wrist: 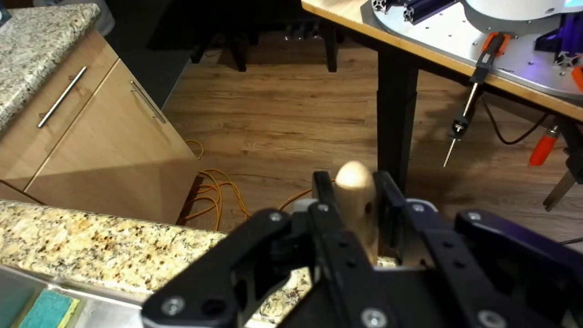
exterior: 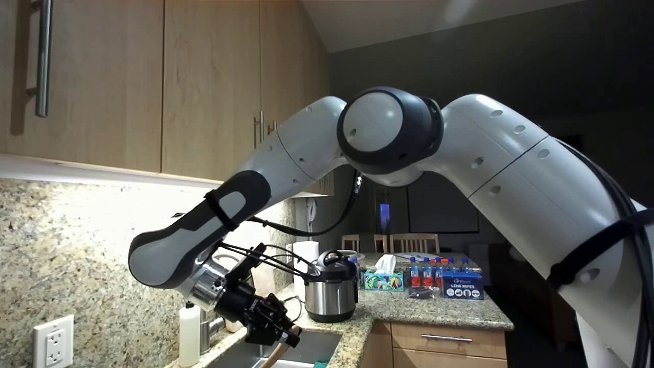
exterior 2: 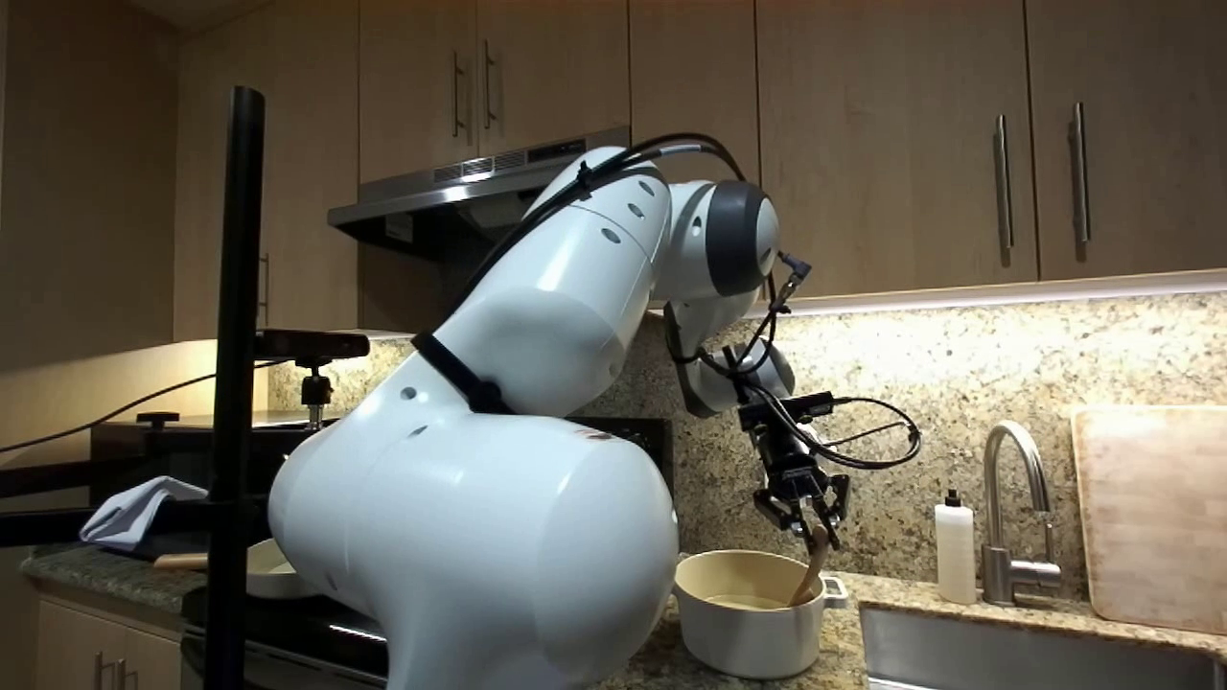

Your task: Use the wooden spoon to stir the contents in the white pot

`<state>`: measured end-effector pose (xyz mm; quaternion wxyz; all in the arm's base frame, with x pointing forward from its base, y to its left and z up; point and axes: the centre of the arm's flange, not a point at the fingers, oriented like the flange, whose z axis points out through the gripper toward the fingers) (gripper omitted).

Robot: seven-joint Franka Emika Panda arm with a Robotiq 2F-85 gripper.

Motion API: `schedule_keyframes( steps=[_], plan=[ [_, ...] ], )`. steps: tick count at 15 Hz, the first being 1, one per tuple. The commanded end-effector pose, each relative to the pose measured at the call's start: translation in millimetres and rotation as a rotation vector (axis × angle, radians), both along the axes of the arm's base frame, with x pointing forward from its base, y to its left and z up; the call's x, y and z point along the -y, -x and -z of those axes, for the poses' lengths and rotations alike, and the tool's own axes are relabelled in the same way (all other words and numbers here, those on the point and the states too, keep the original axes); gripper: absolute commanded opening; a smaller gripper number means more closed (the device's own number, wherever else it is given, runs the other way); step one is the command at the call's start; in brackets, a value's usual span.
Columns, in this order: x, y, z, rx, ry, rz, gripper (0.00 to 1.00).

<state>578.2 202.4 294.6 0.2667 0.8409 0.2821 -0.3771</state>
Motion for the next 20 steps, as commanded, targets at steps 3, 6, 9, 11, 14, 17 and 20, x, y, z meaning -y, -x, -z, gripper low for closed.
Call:
schedule_keyframes(
  steps=[3,6,9,11,14,17,20],
  plan=[
    [-20,-23,4,-0.063,-0.013,-0.011,0.08],
    [-34,-25,13,-0.103,-0.012,-0.034,0.08],
    [-45,-26,26,-0.151,0.012,-0.045,0.08],
    [-52,-28,37,-0.188,0.017,-0.05,0.09],
    [-57,-42,56,-0.204,0.014,-0.025,0.1],
    [-57,-51,71,-0.208,0.019,-0.004,0.1],
    [-62,-49,77,-0.228,0.023,-0.02,0.1]
  ],
)
